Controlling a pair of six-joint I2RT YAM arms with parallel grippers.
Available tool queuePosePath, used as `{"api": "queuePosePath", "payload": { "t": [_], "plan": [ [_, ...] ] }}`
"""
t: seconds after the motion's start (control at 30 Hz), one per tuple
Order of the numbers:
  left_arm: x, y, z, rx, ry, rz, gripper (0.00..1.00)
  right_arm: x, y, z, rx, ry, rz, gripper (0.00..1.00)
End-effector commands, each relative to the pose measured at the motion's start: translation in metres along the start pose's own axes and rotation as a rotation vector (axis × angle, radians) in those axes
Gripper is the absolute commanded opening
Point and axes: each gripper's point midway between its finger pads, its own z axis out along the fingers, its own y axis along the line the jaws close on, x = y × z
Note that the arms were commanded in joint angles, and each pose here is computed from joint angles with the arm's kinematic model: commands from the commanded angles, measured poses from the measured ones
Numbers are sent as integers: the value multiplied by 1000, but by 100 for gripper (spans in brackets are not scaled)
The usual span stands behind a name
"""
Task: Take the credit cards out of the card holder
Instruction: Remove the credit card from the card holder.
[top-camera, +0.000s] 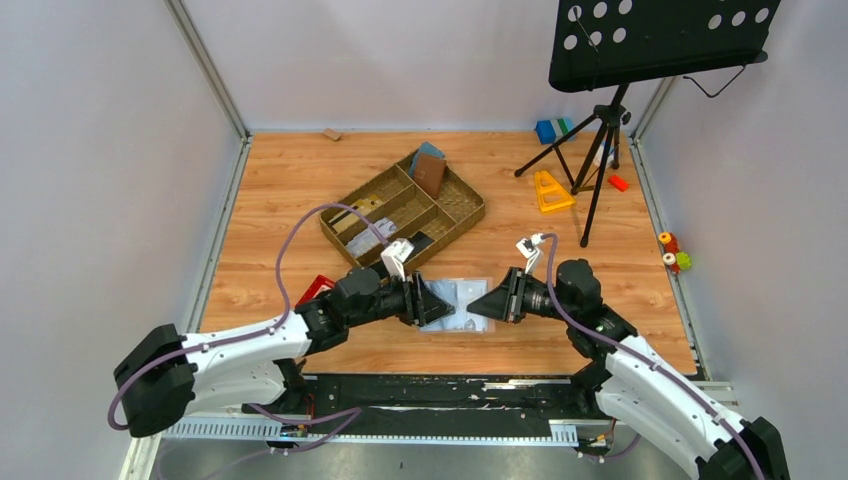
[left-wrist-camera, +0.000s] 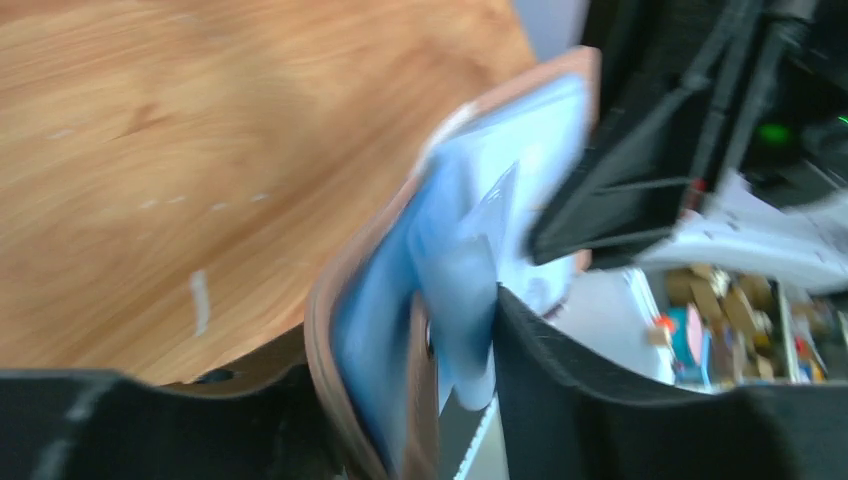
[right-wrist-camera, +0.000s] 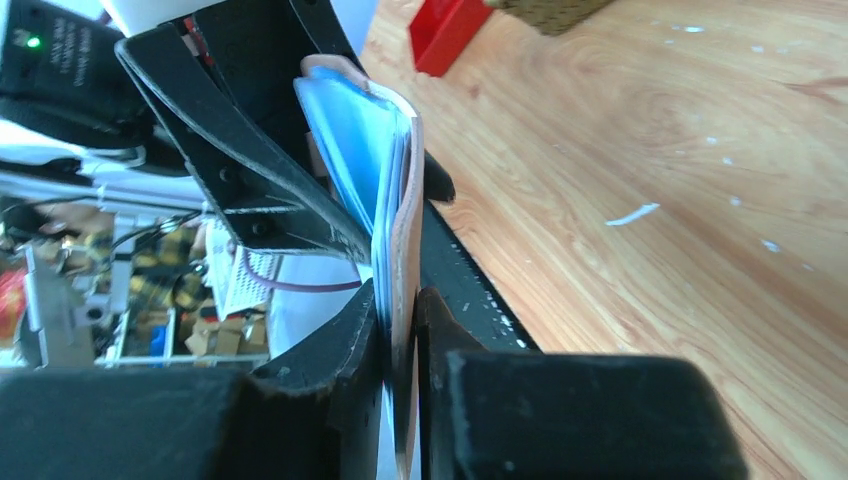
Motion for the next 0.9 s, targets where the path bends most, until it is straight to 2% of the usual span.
{"api": "queuePosePath", "payload": {
  "t": [0.0, 0.07, 0.2, 0.27, 0.47, 0.6, 0.67, 0.77, 0.87],
  "plan": [
    [-22, 59, -27, -379, -78, 77, 64, -18, -1, -11, 112, -72, -83, 0],
    [-27, 63, -34, -388, -105, 69, 77, -20, -3, -14, 134, -86, -100, 0],
    [-28, 34, -32, -144, -161, -2, 95, -23, -2, -15, 129, -107, -101, 0],
    [-29, 26, -32, -74, -179, -15, 98, -24, -2, -14, 130, -113, -97, 0],
    [-31, 16, -36, -15, -193, 11, 100, -28, -2, -16, 147, -125, -101, 0],
    [-19, 18, -24, -9, -107, 20, 100, -28, 2, -11, 113, -111, -93, 0],
    [-18, 8, -20, 61, -106, 2, 100, -29, 4, -9, 103, -105, -90, 0],
    [-25, -7, -24, 180, -190, -24, 100, -29, -4, -8, 142, -100, -75, 0],
    [-31, -13, -30, 226, -253, -20, 100, -27, -5, -6, 135, -93, -64, 0]
  ]
}}
